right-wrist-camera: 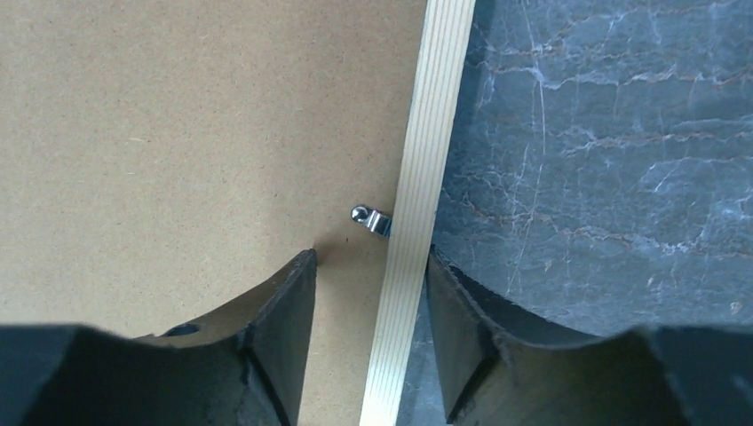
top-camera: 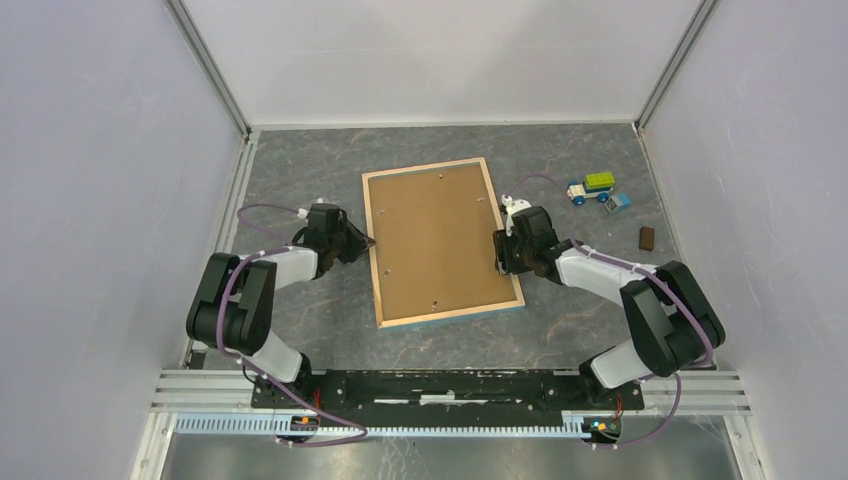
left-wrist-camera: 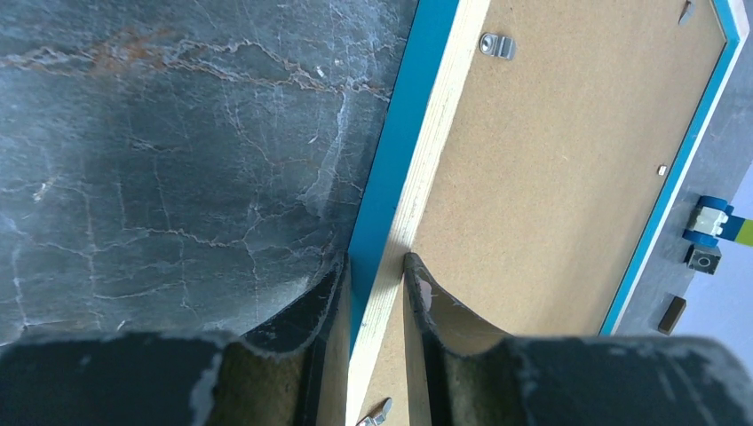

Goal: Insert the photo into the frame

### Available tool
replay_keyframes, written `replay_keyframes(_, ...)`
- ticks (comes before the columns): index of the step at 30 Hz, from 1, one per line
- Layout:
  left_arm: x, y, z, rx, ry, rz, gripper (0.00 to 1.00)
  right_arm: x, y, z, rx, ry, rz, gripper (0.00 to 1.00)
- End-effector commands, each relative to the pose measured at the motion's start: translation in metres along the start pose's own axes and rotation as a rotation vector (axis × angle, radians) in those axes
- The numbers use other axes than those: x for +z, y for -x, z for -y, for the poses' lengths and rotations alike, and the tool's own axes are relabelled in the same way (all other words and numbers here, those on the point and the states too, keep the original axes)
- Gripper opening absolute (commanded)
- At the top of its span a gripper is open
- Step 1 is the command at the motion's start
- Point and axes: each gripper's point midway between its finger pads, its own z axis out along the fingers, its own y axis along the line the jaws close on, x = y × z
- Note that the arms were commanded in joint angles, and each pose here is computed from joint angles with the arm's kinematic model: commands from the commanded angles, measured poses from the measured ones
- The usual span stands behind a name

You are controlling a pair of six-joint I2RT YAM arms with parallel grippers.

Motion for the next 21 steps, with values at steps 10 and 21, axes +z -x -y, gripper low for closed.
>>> replay_keyframes(10,0.002,-0.020,-0.014,0.031,0.037,-0.086,0.16,-0.026,0.154,0.018,0.150,-0.241,0.325,0.72)
replay_keyframes(21,-0.003,-0.020,-0.018,0.013,0.030,-0.056,0.14,0.049,0.197,0.001,0.170,-0.198,0.277,0.71)
